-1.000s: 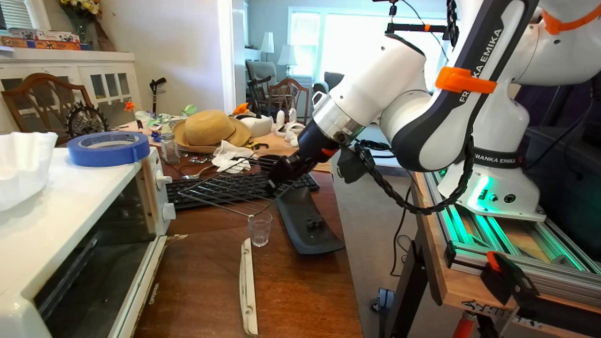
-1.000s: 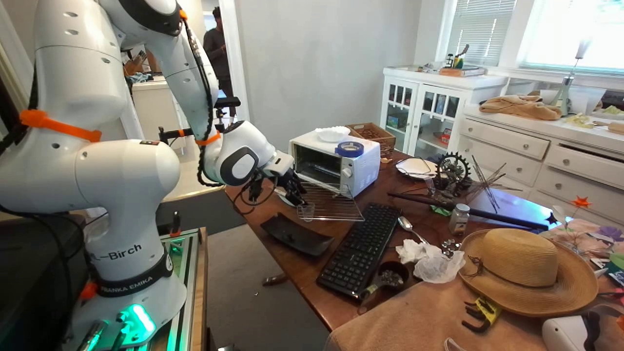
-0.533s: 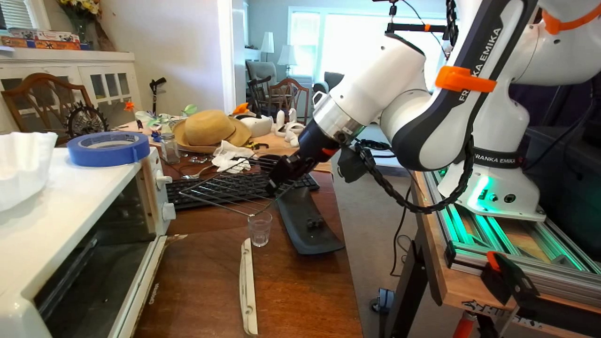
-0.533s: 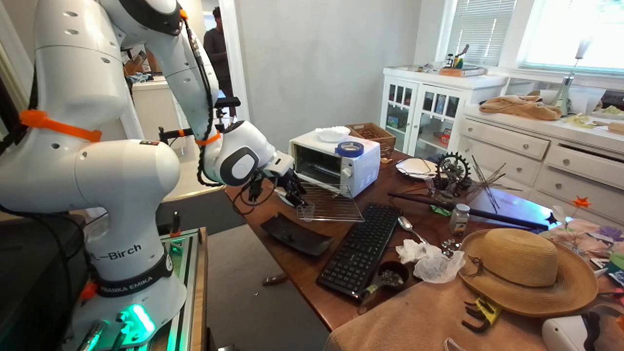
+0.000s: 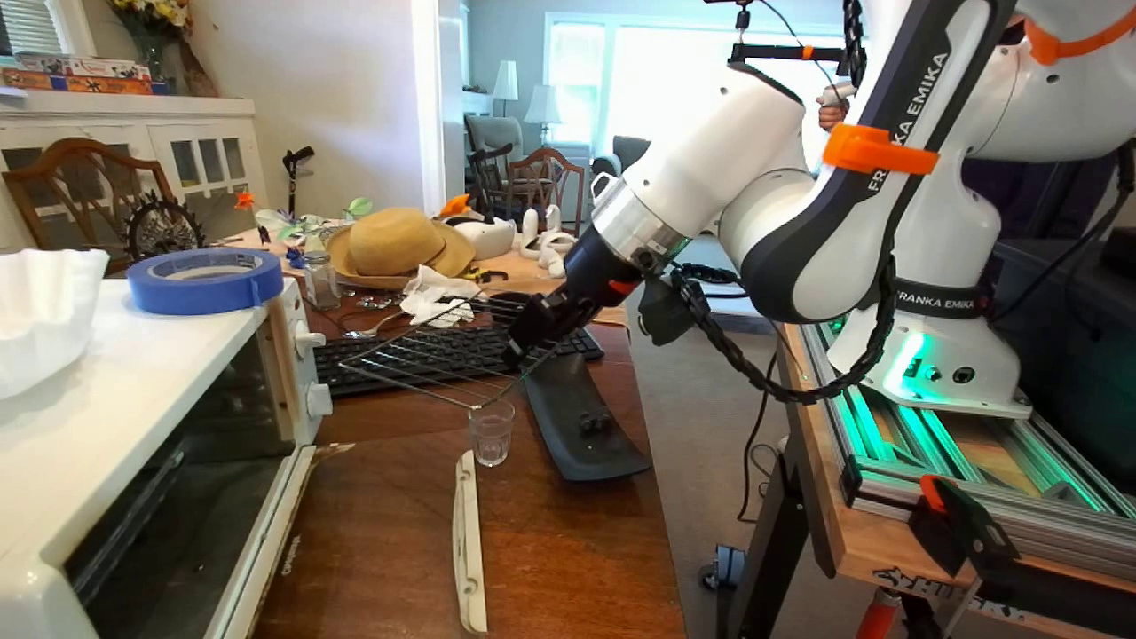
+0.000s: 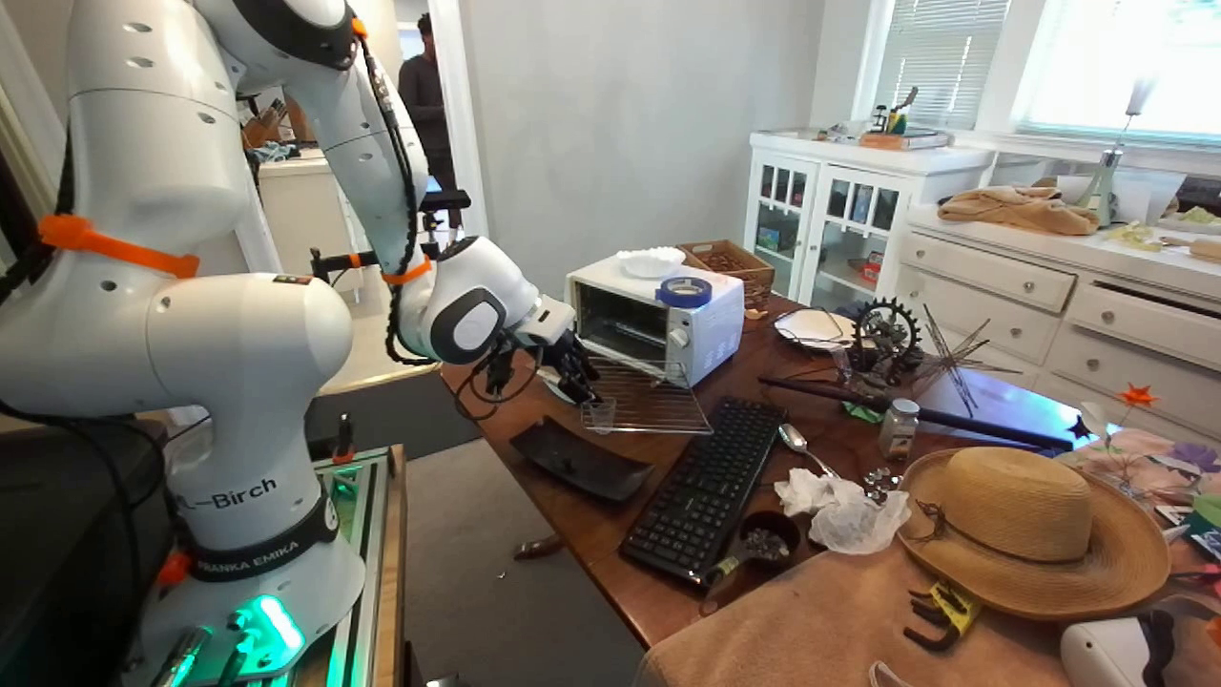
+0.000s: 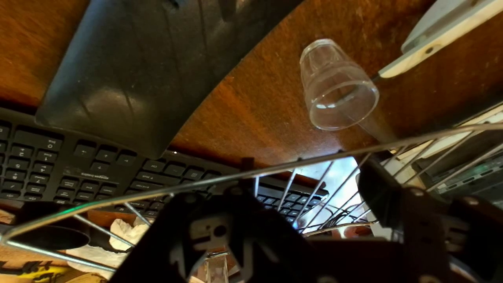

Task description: Put the metal object inside the mini oven

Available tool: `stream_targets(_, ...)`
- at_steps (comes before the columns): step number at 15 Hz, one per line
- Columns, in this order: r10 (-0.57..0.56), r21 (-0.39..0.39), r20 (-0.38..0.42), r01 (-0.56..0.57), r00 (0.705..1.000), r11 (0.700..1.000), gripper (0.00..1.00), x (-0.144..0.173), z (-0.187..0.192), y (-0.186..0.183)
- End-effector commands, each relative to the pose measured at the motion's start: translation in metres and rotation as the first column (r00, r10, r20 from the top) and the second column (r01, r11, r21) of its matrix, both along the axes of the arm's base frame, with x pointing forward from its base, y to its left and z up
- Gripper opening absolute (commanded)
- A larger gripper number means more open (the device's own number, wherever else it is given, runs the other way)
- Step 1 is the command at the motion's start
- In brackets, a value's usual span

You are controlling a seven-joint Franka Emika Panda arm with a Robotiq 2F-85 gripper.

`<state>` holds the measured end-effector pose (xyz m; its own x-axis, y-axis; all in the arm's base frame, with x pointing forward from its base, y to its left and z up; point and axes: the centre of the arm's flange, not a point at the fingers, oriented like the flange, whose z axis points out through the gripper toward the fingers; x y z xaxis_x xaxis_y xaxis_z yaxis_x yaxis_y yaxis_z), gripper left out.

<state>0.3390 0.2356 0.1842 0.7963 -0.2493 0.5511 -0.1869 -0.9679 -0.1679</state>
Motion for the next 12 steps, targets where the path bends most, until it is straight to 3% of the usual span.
stream_targets(1,0.015,0.008,0.001,-0.015,1.0,1.0,0.43,-0.006,-0.005,0.008)
stream_targets(12,0.231,-0.017,-0.005,-0.231,0.973,0.973,0.43,-0.03,-0.029,0.113)
